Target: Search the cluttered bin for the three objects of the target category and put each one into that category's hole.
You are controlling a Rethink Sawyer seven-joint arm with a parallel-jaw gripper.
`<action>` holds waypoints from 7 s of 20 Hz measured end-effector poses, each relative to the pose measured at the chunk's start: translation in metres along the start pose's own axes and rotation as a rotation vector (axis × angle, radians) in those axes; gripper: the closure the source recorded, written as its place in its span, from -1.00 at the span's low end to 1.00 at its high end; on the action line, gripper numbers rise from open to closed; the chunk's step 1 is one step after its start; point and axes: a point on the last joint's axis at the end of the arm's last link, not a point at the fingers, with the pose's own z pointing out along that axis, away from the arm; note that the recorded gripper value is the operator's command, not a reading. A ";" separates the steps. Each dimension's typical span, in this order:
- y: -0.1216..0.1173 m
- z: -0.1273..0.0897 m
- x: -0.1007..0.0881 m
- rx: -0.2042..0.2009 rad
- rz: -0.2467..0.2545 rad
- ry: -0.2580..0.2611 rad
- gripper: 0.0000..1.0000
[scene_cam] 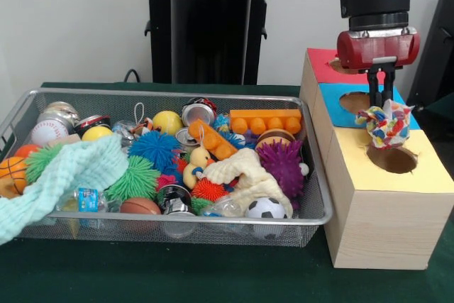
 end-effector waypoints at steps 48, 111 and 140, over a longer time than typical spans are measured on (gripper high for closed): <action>-0.014 -0.006 -0.043 0.043 0.006 -0.088 1.00; -0.039 0.046 -0.039 0.117 0.073 -0.040 1.00; -0.028 0.050 -0.040 0.171 0.015 -0.073 1.00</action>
